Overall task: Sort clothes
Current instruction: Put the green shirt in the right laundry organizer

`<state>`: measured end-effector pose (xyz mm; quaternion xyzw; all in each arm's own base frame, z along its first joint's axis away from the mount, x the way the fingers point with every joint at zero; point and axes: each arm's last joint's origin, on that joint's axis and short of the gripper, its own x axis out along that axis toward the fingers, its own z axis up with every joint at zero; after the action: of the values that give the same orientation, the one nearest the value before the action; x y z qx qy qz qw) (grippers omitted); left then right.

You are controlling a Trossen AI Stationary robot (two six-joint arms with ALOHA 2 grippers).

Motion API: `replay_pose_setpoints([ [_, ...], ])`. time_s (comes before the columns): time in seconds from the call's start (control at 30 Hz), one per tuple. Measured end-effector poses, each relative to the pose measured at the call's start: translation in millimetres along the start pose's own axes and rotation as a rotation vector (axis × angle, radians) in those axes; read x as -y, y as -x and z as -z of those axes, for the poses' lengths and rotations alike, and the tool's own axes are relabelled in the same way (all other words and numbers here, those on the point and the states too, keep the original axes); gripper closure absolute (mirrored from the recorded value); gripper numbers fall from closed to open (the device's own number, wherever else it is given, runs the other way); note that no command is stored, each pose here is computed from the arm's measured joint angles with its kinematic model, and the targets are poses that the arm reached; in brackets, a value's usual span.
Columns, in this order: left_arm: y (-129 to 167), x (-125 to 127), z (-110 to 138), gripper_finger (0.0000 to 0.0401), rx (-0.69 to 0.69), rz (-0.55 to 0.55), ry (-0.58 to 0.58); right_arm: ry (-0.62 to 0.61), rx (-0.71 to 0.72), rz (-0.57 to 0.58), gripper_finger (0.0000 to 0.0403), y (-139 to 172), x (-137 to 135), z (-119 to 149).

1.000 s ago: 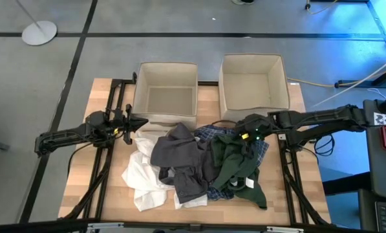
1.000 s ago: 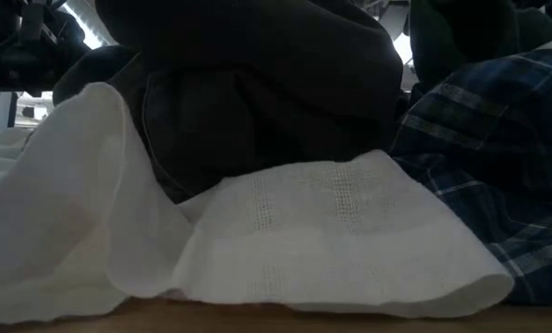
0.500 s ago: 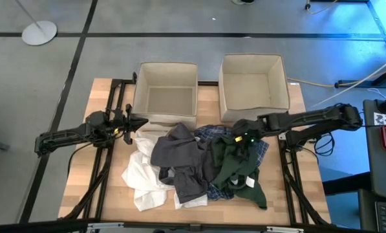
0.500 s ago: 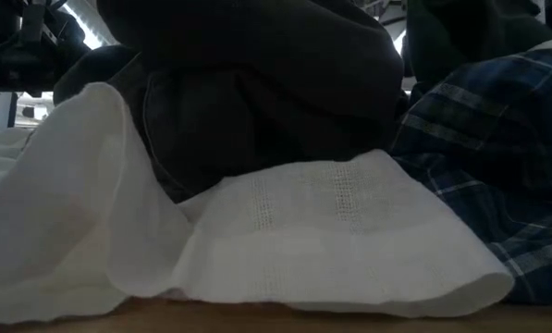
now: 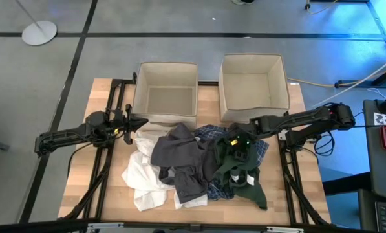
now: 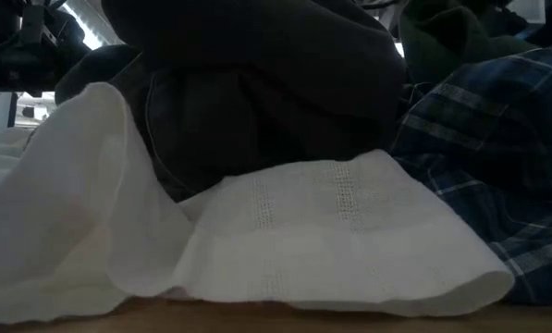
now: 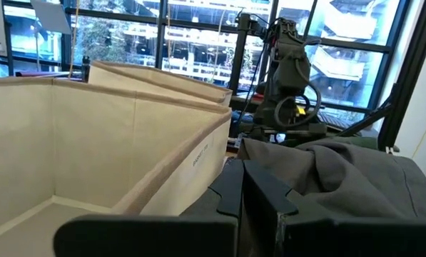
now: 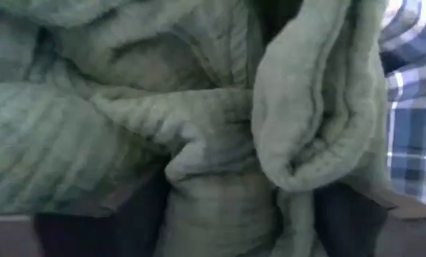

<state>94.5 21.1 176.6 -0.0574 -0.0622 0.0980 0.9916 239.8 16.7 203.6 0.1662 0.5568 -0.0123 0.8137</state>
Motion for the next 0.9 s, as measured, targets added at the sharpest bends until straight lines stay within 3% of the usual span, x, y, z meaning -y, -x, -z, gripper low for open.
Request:
replay_pose_setpoints([
  [0.27, 0.0, 0.0, 0.0, 0.0397, 0.0, 0.0, 0.0, 0.048, 0.011, 0.002, 0.0312, 3.5, -1.3, -2.4],
  [0.4, 0.0, -0.2, -0.2, 0.0397, 0.003, -0.007, 0.0, 0.086, -0.022, 0.034, 0.0383, 10.3, -2.0, -3.3],
  [0.63, 0.0, -0.2, -0.2, 0.0397, 0.003, -0.008, 0.0, 0.149, 0.059, 0.09, 0.0369, 30.7, -5.2, -10.0],
  [0.9, 0.0, -0.1, -0.8, 0.0397, 0.008, -0.007, 0.0, 0.214, 0.268, 0.135, 0.0391, 74.1, -9.8, -12.0],
])
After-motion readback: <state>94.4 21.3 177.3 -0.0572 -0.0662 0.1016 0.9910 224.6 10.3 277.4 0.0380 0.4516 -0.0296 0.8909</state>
